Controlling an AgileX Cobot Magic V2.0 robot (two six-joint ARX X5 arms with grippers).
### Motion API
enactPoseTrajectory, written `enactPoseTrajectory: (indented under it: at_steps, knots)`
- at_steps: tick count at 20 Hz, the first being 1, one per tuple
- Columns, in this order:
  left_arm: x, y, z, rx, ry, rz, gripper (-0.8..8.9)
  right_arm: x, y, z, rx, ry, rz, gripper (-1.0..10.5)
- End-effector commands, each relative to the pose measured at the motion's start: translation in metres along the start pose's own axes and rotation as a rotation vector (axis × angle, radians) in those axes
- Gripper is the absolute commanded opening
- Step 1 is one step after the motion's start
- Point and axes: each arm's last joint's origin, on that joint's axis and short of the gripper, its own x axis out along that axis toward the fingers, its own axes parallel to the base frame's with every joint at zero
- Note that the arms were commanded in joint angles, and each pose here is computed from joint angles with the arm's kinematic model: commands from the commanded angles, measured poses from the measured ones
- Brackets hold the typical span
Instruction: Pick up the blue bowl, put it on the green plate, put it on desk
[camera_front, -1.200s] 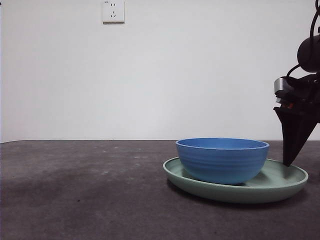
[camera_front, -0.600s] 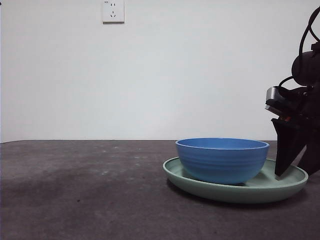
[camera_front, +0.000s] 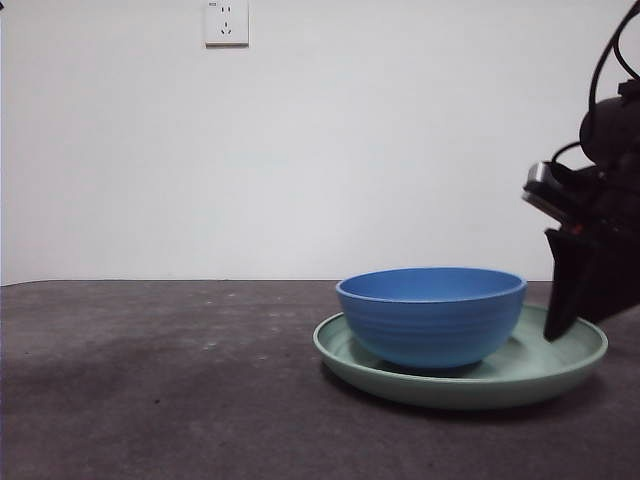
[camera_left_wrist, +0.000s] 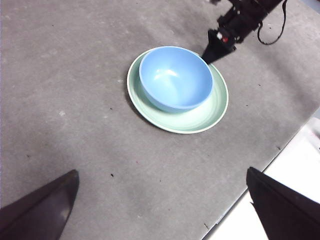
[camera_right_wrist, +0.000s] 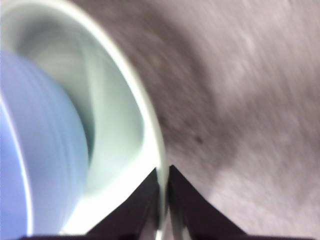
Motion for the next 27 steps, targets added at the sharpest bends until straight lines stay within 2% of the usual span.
enactPoseTrajectory:
  at_steps: [1, 8, 15, 19, 25, 27]
  knots:
    - [-0.001, -0.001, 0.003, -0.002, -0.015, -0.012, 5.63, 0.001, 0.007, 0.009, 0.020, 0.000, 0.018, 0.1]
    - [-0.001, -0.001, 0.003, -0.001, -0.016, -0.012, 5.63, 0.020, 0.049, 0.011, -0.032, 0.024, 0.059, 0.1]
    - [-0.001, -0.001, 0.003, -0.001, -0.016, -0.012, 5.63, 0.041, 0.091, 0.013, -0.054, -0.030, 0.126, 0.1]
    - [-0.001, -0.001, 0.003, -0.002, -0.015, -0.012, 5.63, 0.061, 0.093, 0.011, -0.014, 0.015, 0.132, 0.1]
    - [-0.001, -0.001, 0.003, -0.003, -0.014, -0.012, 5.63, 0.085, 0.088, 0.010, 0.002, 0.054, 0.111, 0.2]
    - [-0.001, -0.001, 0.003, -0.003, -0.010, -0.011, 5.63, 0.084, 0.088, 0.010, -0.002, 0.048, 0.113, 0.8]
